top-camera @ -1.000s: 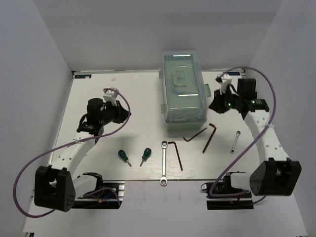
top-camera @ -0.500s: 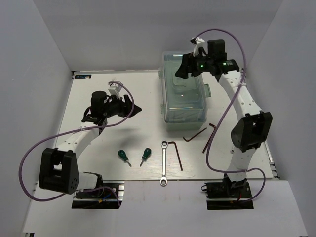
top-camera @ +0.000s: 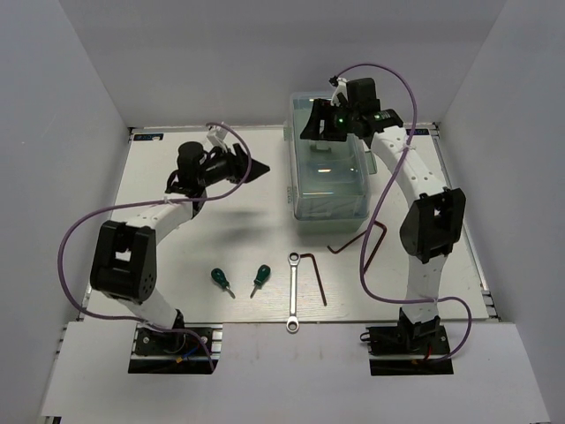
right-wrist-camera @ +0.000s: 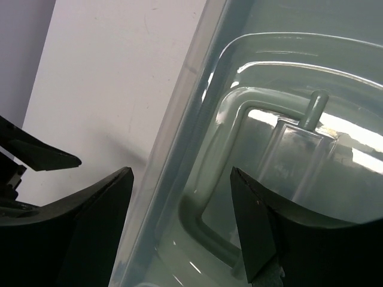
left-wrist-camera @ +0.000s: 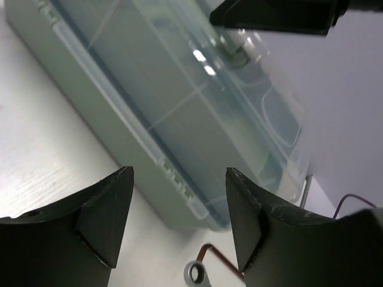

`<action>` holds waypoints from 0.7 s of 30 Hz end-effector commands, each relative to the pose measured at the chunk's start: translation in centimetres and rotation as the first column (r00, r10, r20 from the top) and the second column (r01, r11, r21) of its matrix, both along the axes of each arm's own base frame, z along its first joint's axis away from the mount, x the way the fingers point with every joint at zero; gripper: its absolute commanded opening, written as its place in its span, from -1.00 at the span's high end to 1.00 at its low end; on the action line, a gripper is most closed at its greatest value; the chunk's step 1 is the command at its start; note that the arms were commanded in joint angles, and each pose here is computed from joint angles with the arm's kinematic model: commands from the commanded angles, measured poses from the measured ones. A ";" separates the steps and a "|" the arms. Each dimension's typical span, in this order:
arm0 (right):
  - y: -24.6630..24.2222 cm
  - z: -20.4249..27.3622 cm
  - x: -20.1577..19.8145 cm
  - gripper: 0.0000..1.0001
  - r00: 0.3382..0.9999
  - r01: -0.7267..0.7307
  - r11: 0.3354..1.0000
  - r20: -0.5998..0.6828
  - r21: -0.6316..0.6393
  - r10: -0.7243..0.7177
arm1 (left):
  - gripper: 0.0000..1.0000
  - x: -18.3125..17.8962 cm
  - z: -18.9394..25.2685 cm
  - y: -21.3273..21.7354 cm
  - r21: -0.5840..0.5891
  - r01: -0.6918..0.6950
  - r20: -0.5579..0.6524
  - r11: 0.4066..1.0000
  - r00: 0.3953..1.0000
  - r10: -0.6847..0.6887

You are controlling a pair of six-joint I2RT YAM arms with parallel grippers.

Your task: Sort the tools into containers

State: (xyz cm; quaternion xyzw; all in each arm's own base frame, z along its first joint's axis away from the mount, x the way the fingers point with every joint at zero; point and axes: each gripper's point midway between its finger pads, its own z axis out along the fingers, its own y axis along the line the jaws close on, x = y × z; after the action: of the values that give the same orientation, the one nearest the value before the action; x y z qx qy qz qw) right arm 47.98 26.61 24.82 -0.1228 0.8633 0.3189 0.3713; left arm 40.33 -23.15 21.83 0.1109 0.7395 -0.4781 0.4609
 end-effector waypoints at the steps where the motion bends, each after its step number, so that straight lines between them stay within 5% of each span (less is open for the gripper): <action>1: -0.3 -0.1 0.3 -0.45 0.995 0.097 0.995 -0.040 -0.007 -0.097 | -0.46 1.3 3.9 -1.7 -0.071 0.040 0.089 0.997 0.995 -0.034; 9: 0.6 -3.2 -0.8 -0.29 0.969 0.103 0.994 -0.231 0.047 -0.090 | -0.46 3.2 4.8 -5.2 -0.092 0.106 0.095 0.990 0.991 -0.098; 21: 0.8 2.5 -0.6 -0.04 0.987 0.060 0.975 -0.157 0.214 -0.026 | -0.43 3.7 7.5 -7.2 -0.047 0.142 0.170 0.989 0.977 -0.133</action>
State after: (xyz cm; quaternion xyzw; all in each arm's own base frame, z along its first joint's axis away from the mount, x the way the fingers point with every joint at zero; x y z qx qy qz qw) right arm 48.00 26.58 24.83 -0.0277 0.8717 0.3702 0.3199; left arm 44.40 -29.74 26.31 0.1537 0.6966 -0.5223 0.4673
